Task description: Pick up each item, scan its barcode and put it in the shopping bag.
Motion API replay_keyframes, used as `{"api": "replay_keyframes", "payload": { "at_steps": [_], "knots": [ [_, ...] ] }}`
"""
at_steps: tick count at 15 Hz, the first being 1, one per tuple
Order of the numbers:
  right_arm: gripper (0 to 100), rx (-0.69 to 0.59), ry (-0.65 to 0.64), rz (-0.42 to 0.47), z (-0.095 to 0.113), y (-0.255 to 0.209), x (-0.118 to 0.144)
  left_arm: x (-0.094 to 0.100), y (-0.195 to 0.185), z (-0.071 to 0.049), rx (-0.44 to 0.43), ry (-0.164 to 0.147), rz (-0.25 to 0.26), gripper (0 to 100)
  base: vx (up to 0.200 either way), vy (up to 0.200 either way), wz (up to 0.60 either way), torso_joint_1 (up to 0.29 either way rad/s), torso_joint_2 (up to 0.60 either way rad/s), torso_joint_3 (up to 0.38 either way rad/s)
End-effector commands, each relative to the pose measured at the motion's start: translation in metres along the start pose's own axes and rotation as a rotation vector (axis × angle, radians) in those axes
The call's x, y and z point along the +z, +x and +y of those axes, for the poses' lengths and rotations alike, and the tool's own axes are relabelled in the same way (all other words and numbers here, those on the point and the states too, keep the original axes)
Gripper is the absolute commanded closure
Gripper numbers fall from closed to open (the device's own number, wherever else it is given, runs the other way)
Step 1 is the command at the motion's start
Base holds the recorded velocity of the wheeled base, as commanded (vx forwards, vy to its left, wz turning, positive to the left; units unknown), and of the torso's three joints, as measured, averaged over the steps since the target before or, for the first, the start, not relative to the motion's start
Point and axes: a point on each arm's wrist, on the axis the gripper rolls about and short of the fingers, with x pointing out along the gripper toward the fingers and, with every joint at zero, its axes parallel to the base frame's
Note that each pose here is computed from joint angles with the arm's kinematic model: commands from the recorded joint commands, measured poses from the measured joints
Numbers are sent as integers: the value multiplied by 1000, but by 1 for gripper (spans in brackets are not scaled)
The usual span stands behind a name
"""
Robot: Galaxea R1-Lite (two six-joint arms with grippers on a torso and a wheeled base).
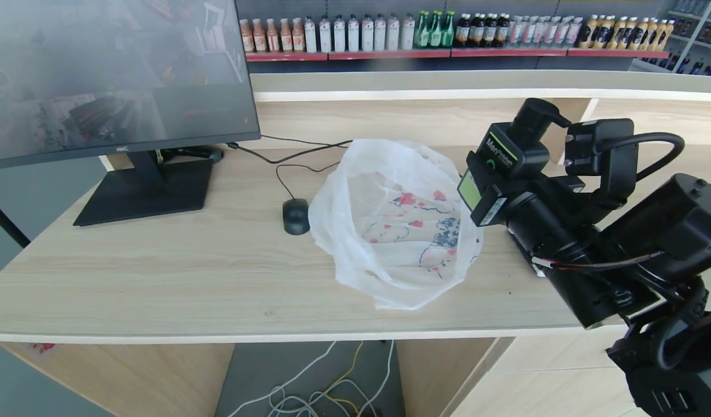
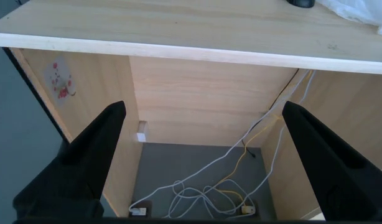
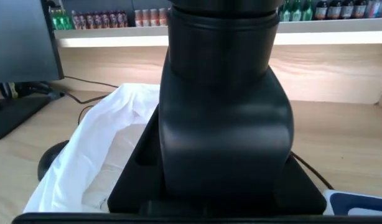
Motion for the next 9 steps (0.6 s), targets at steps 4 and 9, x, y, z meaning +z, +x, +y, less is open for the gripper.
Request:
{"api": "replay_keyframes", "payload": {
  "at_steps": [4,9],
  "knots": [
    [100,28,-5,32,4,-12,-4,0,0,0,1,0,-1,0,0,0,0,0,0,0],
    [100,95,-21,102,15,-23,-19,0,0,0,1,0,-1,0,0,0,0,0,0,0]
  ]
}}
